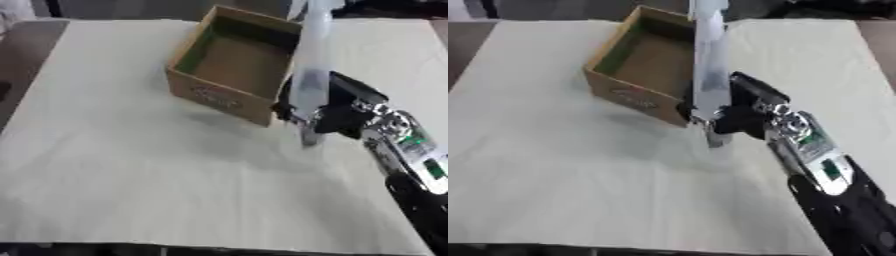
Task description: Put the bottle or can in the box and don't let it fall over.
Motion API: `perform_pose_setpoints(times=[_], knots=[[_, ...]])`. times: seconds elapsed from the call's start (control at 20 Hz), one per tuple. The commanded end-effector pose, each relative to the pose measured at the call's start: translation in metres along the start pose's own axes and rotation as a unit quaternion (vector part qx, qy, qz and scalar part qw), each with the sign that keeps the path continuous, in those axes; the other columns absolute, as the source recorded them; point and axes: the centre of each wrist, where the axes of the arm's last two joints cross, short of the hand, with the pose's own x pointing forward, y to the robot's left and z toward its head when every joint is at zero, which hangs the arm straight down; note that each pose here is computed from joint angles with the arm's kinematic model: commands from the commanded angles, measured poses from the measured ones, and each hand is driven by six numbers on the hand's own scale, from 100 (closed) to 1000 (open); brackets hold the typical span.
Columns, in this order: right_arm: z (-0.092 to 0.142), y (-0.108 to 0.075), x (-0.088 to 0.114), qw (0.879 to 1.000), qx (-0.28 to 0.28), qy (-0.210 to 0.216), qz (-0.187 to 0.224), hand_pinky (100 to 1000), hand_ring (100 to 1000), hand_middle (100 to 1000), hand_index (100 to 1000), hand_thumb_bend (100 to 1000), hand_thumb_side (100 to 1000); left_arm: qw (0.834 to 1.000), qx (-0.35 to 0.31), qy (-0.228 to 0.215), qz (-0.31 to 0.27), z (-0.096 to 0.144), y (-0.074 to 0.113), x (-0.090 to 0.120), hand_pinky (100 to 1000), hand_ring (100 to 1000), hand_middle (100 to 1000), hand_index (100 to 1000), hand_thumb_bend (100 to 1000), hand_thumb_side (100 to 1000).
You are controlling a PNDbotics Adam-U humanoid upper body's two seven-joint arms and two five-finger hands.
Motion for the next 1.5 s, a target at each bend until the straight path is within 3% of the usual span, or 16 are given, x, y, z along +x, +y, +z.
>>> perform_pose_setpoints(times=[0.05, 0.5, 0.75, 1.15, 1.5], knots=[[-0.006, -0.008, 0.031, 0.999, -0.007, -0.037, 0.012, 792, 168, 100, 133, 219, 100, 1.0, 0.003, -0.019, -0.006, -0.007, 0.007, 0.009, 831, 737, 708, 787, 871, 144], [-0.043, -0.013, 0.077, 0.996, -0.025, -0.087, -0.011, 804, 178, 100, 131, 203, 100, 1.0, 0.002, -0.021, -0.005, -0.008, 0.007, 0.009, 831, 737, 709, 787, 869, 142], [-0.072, -0.021, 0.087, 0.994, -0.052, -0.09, -0.025, 812, 181, 100, 131, 204, 100, 1.0, -0.001, -0.025, -0.001, -0.009, 0.005, 0.012, 832, 736, 709, 787, 870, 142], [-0.11, -0.037, 0.076, 0.992, -0.107, -0.062, 0.003, 811, 182, 100, 134, 218, 100, 1.0, -0.006, -0.028, 0.007, -0.011, 0.001, 0.014, 832, 735, 705, 787, 868, 144], [-0.124, -0.052, 0.038, 0.986, -0.164, -0.025, 0.026, 829, 192, 100, 136, 227, 100, 0.999, -0.01, -0.033, 0.014, -0.013, -0.002, 0.017, 832, 734, 703, 786, 865, 143]])
